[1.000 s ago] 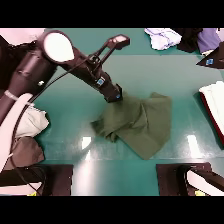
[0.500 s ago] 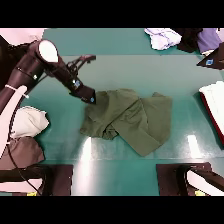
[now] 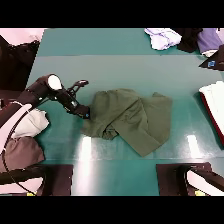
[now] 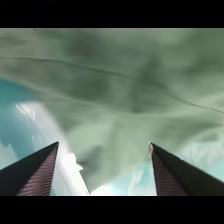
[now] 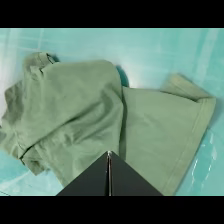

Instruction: Fold the shirts.

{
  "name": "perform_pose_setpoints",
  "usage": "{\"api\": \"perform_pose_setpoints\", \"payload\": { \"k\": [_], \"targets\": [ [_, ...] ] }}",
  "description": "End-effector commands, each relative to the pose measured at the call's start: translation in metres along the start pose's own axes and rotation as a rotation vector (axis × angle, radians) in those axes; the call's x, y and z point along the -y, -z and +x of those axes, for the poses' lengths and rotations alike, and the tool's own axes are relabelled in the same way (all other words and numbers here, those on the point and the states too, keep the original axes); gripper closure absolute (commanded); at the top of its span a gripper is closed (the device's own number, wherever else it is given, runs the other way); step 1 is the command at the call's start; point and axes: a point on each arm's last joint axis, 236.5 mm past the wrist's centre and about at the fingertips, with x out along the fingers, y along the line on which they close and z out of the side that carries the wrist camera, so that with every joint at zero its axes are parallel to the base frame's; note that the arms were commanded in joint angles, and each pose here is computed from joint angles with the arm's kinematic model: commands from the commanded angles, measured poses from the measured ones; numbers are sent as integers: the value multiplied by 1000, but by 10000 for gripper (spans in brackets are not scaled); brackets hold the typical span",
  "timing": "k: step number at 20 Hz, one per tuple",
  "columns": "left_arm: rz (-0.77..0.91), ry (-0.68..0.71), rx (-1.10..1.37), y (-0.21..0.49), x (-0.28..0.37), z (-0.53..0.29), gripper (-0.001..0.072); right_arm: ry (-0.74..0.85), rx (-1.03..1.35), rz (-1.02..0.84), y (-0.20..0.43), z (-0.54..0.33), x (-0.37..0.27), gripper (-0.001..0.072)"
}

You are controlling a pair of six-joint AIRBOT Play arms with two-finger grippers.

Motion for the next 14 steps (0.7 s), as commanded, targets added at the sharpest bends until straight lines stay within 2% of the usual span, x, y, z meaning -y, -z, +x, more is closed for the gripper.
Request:
{"api": "perform_pose_setpoints", "payload": {
  "k": [1,4,10,14],
  "targets": [
    [-46,25,101,-16,-31,-9,38,13,-25,1,6,0,3,691],
    [-69,54,174,-31,-48,-14,38,12,-30,2,7,0,3,691],
    [-61,184,176,-42,-33,9,39,8,-34,-1,8,0,1,691],
    [-73,188,207,-50,-33,10,40,9,-33,-1,8,0,1,691]
  ]
}}
